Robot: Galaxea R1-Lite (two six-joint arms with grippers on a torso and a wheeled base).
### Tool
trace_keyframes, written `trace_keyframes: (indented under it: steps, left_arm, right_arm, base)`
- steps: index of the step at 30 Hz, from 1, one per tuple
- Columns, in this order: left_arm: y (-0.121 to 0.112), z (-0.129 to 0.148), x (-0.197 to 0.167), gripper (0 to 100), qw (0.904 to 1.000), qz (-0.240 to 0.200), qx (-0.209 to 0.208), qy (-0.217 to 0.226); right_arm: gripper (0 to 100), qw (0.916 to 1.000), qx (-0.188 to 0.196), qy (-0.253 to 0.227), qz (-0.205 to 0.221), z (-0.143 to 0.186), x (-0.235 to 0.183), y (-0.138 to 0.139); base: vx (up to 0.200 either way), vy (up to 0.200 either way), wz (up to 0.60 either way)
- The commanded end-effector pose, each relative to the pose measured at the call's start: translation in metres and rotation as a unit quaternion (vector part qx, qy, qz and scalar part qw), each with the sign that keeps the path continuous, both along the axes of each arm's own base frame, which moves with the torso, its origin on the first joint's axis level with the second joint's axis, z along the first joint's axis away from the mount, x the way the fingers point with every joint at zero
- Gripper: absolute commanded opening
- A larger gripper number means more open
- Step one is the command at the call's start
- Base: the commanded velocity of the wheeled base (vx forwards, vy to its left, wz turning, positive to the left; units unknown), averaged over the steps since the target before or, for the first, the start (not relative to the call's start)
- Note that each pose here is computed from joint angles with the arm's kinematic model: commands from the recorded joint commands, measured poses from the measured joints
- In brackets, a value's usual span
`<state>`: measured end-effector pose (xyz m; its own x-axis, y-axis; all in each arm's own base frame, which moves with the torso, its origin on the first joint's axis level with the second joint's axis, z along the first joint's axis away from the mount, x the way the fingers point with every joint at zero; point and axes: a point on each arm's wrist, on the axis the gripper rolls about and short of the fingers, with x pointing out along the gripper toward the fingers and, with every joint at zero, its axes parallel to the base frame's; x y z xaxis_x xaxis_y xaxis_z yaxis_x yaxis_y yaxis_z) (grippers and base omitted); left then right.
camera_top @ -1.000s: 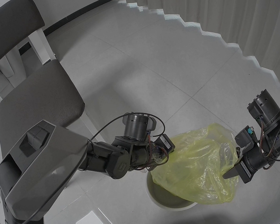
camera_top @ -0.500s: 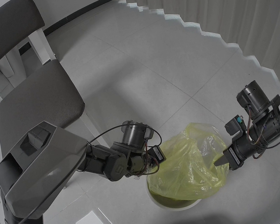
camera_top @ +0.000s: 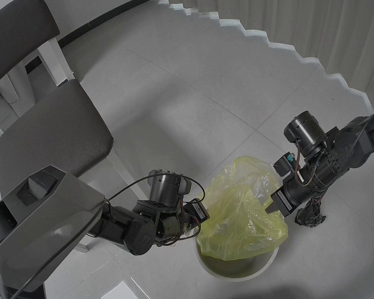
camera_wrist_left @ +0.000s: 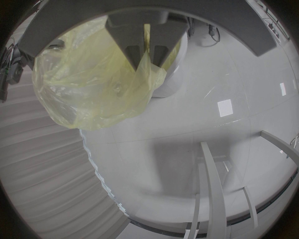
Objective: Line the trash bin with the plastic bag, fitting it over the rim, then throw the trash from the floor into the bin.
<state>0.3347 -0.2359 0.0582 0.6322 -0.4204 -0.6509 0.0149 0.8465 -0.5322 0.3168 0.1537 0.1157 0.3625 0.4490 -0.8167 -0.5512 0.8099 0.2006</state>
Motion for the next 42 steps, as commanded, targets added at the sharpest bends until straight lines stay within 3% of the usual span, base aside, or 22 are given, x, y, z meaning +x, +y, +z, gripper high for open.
trace_keyframes:
  steps: [1, 8, 15, 21, 25, 36, 42]
  left_arm:
    - [0.007, 0.008, -0.006, 0, 1.0000, 0.000, -0.003, -0.008]
    - [0.010, 0.011, -0.010, 0, 1.0000, -0.001, -0.003, -0.008]
    - [0.009, 0.006, -0.011, 0, 1.0000, -0.003, 0.002, -0.001]
    - [0.021, -0.010, -0.027, 0, 0.9975, -0.036, 0.059, 0.011]
    - [0.035, -0.013, -0.038, 0, 0.9965, -0.036, 0.072, 0.025]
    - [0.030, -0.012, -0.032, 0, 0.9974, -0.035, 0.063, 0.010]
    - [0.028, -0.023, -0.032, 0, 0.9957, -0.043, 0.078, 0.024]
  right_arm:
    - [0, 0.9997, -0.011, 0.020, 0.009, -0.025, 0.013, 0.011]
    - [0, 0.9996, -0.021, 0.013, 0.010, -0.042, 0.028, 0.003]
    - [0, 0.9996, -0.023, 0.008, -0.016, -0.040, 0.036, -0.019]
    - [0, 0.9984, -0.032, -0.003, -0.047, -0.029, 0.034, -0.044]
    - [0, 0.9978, -0.039, 0.007, -0.053, -0.033, 0.029, -0.054]
    - [0, 0.9978, -0.051, 0.013, -0.040, -0.046, 0.030, -0.058]
    - [0, 0.9975, -0.062, 0.021, -0.026, -0.058, 0.033, -0.058]
  base:
    - [0.000, 0.000, 0.00]
    - [0.000, 0.000, 0.00]
    - [0.000, 0.000, 0.00]
    - [0.000, 0.000, 0.00]
    - [0.000, 0.000, 0.00]
    - [0.000, 0.000, 0.00]
    - [0.000, 0.000, 0.00]
